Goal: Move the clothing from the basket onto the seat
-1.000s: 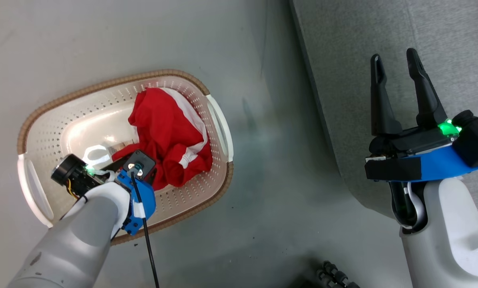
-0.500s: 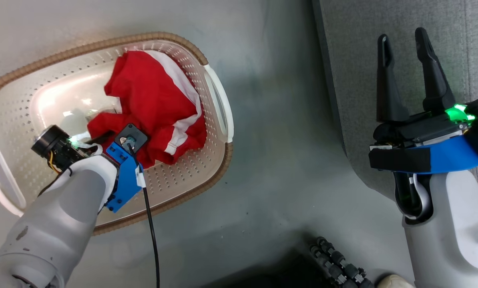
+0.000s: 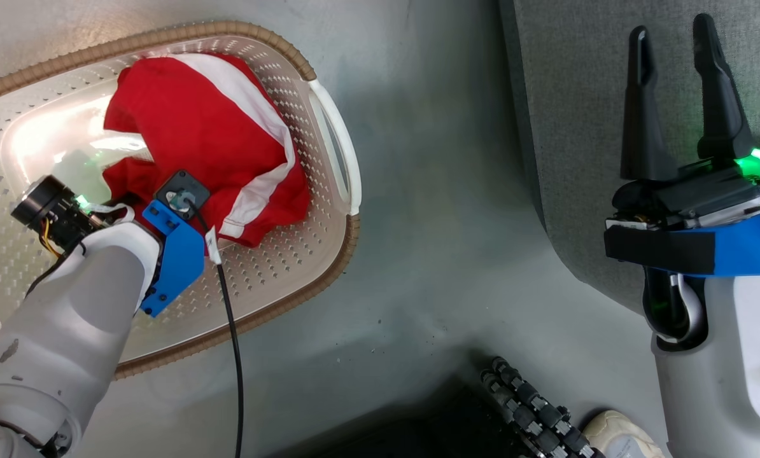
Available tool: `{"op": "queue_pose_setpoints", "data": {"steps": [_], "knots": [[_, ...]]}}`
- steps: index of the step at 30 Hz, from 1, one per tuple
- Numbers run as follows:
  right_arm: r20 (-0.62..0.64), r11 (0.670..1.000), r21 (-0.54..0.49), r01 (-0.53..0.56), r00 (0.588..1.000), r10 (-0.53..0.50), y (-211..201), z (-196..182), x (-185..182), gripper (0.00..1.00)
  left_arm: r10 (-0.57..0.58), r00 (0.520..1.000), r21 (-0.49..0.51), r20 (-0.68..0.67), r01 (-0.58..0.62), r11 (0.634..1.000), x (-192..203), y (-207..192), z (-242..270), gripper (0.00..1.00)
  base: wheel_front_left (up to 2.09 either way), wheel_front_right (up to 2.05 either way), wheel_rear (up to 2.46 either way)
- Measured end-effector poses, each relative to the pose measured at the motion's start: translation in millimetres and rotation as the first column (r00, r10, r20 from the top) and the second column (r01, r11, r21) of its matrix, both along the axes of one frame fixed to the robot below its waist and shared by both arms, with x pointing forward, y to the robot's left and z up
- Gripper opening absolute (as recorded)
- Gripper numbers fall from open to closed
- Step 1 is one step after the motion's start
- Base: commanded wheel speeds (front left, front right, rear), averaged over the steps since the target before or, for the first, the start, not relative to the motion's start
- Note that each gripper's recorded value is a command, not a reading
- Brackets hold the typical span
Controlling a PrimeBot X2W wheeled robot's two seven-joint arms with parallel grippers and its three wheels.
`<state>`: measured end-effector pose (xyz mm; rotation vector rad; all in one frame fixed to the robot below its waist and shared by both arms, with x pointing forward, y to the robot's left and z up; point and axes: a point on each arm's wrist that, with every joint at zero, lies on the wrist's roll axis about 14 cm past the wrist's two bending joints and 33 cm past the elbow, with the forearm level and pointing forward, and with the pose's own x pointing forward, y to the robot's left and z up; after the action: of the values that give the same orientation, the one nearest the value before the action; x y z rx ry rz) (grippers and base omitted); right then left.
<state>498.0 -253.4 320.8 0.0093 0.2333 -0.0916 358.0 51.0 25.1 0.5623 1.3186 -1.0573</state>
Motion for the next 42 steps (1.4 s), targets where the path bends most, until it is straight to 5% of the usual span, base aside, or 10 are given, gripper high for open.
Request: {"op": "queue_pose_setpoints", "data": {"steps": [6, 7, 8, 19, 31, 42], "knots": [[0.007, 1.000, -0.010, 0.003, 1.000, -0.003, -2, 0, 2, 1.00, -0.005, 1.000, 0.024, -0.014, 0.005, 1.000, -2, -1, -3, 1.00, 0.00, 0.00, 0.00], [0.007, 1.000, -0.013, 0.002, 1.000, -0.002, -2, 0, 2, 1.00, -0.004, 1.000, 0.029, -0.017, 0.004, 1.000, -2, -1, -3, 0.44, 0.00, 0.00, 0.00], [0.007, 1.000, -0.015, 0.001, 1.000, -0.001, -2, 0, 2, 1.00, -0.004, 1.000, 0.033, -0.019, 0.004, 0.999, -3, -1, -3, 0.00, 0.00, 0.00, 0.00], [0.034, 1.000, -0.009, -0.009, 0.999, 0.009, 2, 9, 7, 1.00, -0.004, 1.000, 0.018, 0.000, 0.004, 1.000, 0, -3, 8, 0.00, 0.00, 0.00, 0.00], [0.142, 1.000, 0.007, -0.026, 0.990, 0.025, 12, 54, 17, 1.00, 0.102, 0.988, -0.160, 0.115, -0.083, 0.984, 23, -36, 69, 0.00, 0.00, 0.00, 0.00], [0.227, 0.997, 0.030, -0.073, 0.972, 0.065, 36, 100, 16, 1.00, 0.284, 0.926, -0.343, 0.249, -0.190, 0.920, 52, -42, 149, 0.00, 0.00, 0.00, 0.00]]}}
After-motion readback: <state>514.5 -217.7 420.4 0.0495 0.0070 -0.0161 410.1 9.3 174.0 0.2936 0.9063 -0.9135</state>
